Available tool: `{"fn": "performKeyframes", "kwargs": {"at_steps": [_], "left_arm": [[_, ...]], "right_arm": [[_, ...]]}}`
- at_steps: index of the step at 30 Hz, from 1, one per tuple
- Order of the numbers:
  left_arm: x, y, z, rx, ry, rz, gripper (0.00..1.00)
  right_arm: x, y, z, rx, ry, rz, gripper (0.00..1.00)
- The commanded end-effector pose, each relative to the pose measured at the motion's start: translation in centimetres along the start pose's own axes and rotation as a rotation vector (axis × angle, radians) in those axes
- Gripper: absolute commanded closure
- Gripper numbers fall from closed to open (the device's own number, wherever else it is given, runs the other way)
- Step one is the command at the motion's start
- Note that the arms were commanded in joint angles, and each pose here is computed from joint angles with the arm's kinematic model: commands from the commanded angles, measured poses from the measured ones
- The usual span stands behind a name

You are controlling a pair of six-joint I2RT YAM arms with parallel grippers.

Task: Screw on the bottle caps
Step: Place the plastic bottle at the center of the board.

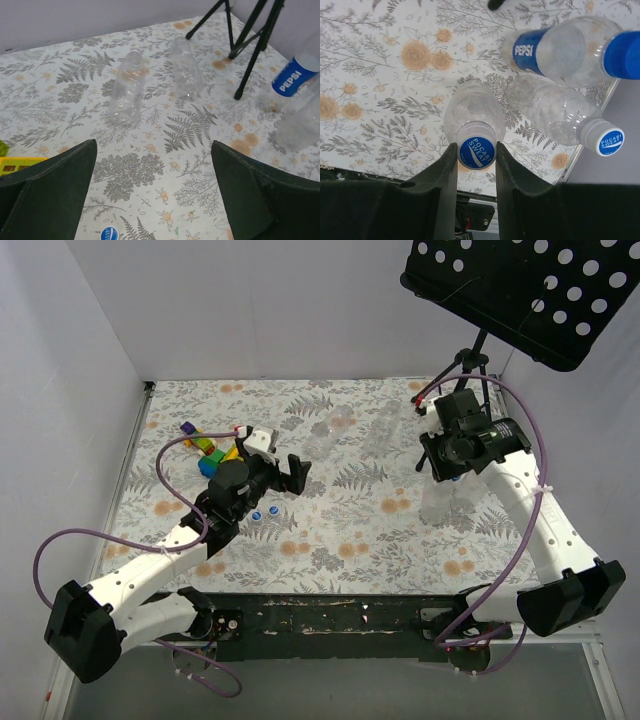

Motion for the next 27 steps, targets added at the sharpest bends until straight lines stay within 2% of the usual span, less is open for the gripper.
{"fn": "performKeyframes", "kwargs": {"at_steps": [1,9,18,23,27], "left_arm": [[0.1,2.6,1.5,-0.081,-0.019,0.124,0.02],[0.4,2.3,1.2,-0.075,0.008,0.106,0.02],[0.6,1.9,0.8,-0.061,0.024,0.078,0.02],[0.7,1.8,0.5,-0.050,0.033,0.069,0.02],[0.8,1.5,0.3,-0.041,0.046,0.053,0.02]], "right_arm": [[0.0,-2.2,1.6,0.097,-0.111,-0.059,0.99],[0.9,-4.3,1.9,0.186,-0.157,-0.074,0.99],[2.6,-4.6,0.8,0.223,-0.116,-0.060,0.98],[2.6,-4.8,1.1,0.234,-0.122,-0.061,0.78],[2.7,-5.1,1.4,0.241,-0.121,-0.074,0.67]]}}
Point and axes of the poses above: each gripper's point midway between its finger pads, its own x axis out along the fingers, its own y axis along the line the jaws close on, z = x × y, the point moved 1 cm from there along -x, back along the fingers, and after that the axes turned 12 degrees about x, right-handed, at the moved point
